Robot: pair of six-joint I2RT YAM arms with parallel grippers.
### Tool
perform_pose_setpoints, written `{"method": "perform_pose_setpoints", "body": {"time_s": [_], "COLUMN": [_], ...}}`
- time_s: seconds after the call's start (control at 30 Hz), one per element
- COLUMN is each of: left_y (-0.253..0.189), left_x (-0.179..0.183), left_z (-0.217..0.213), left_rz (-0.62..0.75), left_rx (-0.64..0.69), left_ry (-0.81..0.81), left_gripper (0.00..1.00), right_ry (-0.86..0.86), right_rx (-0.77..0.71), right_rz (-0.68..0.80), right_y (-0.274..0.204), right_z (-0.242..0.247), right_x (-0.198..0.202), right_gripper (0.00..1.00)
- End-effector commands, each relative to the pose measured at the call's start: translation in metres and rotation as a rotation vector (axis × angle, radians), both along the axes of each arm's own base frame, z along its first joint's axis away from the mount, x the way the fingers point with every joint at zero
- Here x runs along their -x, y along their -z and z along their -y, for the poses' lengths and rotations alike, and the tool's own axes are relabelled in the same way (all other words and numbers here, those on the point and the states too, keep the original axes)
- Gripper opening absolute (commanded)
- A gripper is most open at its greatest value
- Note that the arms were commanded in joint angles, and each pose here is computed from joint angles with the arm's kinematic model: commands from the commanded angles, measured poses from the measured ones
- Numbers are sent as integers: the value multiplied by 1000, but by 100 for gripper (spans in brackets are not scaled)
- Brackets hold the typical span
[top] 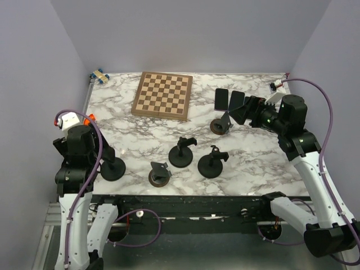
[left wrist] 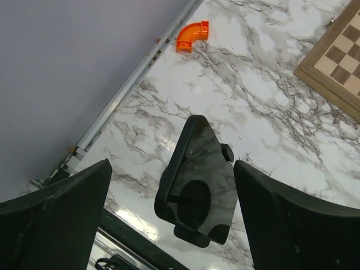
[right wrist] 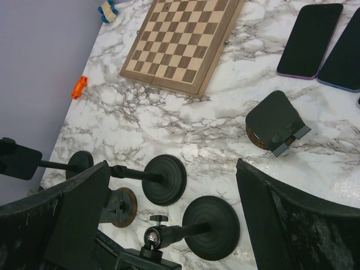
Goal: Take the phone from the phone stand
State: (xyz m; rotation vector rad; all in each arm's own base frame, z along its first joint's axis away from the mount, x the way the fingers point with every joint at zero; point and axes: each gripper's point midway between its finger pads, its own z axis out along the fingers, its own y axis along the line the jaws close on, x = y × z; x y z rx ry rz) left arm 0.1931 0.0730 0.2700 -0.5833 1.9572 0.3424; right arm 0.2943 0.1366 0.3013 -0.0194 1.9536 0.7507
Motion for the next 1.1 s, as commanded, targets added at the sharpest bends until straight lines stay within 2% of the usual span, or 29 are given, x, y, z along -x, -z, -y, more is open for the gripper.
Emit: {"method": "perform_pose_setpoints", "body": {"time_s": [0.0,0.17,0.37,0.6,0.73,0.8,0.83,0.97,1.07], "left_y": [2,13,19,19,14,10,8,-3,-17], "left_x": [0,1,2,4,-2,-6,-8,-21,-32], "left_z": [15,19,26,17,18,23,26,51,80], "left_rz": [92,120,188,246,269,287,297,340,383], "left_rx": [135,174,198,151,123,124,126,147,167], "left_ry": [7,8,45,23,51,86,107,269,449], "left_gripper": [94,85,80,55,33,22,20,13,9], "right_ry": [-9,-2,-5,-14,-10,-10,-10,-11,-9], "right_rx": [24,11,-15,-28,-31,-35,-37,-41,-46], "right_rz": [23,31,28,12,11,8,5,5,2], "right_y": [-3,-9,-10,-7,-8,-8,-8,-9,-9], "right_z": [3,4,1,-2,-2,-2,-2,-3,-3], "right_x": [8,10,9,9,9,9,9,8,8], "right_gripper": [100,100,100,100,100,100,100,100,100]}}
